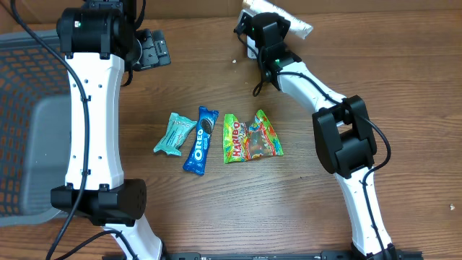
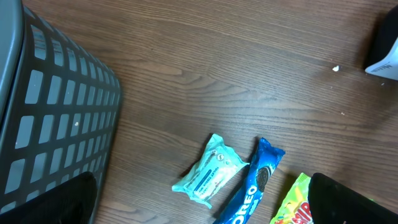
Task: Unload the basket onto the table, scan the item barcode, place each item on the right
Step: 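Hold the bottle label against the white scanner with the right gripper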
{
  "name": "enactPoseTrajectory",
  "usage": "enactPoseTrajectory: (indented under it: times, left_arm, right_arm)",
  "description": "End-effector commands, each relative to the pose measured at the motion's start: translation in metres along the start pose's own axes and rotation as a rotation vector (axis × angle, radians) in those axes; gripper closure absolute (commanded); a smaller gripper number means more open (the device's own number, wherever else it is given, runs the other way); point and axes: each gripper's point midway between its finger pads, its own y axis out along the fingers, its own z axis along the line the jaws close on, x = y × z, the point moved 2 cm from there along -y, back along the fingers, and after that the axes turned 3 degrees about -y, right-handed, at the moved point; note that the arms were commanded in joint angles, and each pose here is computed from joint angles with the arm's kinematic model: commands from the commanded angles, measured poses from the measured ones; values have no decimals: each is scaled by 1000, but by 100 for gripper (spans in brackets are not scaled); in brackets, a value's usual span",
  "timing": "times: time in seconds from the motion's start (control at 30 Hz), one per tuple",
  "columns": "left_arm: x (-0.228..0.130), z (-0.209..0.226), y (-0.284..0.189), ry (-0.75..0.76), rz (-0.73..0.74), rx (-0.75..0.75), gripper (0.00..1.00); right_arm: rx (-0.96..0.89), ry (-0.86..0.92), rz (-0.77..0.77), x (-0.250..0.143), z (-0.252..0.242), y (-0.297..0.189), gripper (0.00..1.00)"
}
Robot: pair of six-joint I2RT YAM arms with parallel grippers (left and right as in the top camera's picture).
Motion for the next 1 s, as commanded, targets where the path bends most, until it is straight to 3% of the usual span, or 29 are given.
enactPoseTrajectory:
  times: [0.0, 0.97]
  left_arm:
    - [1, 4, 1, 11, -5, 14, 0]
    - [1, 4, 1, 11, -4, 15, 0]
  right_arm:
    - [-102, 47, 57, -6, -34, -4, 96]
    - [-112, 35, 90, 1, -31, -15, 96]
